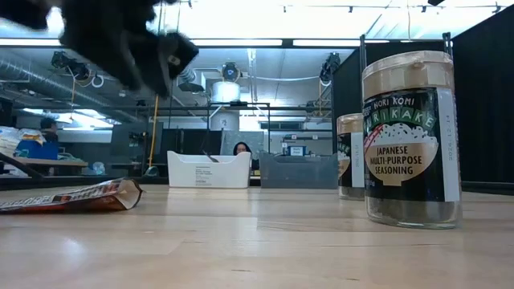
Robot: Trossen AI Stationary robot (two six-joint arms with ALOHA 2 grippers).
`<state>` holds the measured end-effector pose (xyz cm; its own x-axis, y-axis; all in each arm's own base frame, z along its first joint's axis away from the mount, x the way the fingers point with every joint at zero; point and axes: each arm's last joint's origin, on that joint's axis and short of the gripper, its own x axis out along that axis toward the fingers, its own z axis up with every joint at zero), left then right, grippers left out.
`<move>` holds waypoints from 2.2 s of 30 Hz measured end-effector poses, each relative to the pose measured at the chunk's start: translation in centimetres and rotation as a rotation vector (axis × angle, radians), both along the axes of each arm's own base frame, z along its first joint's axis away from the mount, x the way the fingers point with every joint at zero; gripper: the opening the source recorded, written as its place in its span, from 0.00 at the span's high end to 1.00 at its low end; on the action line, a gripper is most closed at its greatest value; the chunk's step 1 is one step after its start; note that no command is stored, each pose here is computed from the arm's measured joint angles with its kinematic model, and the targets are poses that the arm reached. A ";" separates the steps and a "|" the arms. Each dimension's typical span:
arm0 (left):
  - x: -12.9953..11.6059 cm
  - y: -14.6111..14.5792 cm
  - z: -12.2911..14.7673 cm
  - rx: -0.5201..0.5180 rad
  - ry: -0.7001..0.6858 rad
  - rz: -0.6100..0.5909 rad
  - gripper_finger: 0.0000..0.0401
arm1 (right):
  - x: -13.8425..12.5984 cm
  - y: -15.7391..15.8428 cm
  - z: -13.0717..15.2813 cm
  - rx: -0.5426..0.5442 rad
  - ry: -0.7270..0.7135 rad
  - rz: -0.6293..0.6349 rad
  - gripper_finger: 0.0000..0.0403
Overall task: Sort spices by type
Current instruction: Put the orange seasoning pack into the top white bin
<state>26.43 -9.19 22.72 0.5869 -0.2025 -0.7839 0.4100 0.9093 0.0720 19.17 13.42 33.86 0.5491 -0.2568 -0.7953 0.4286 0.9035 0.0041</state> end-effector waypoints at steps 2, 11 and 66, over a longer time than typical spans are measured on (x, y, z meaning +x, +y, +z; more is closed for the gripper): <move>0.1 0.4 -0.9 0.044 0.057 -0.035 0.59 | 0.0 0.0 0.0 -0.001 0.001 0.000 0.53; 2.6 1.1 -3.2 0.217 0.261 -0.226 0.46 | -0.1 0.0 -1.8 0.015 0.046 -0.023 0.53; 7.4 1.3 -4.8 0.403 0.448 -0.498 1.00 | -0.1 0.2 -2.5 0.050 0.075 -0.022 0.53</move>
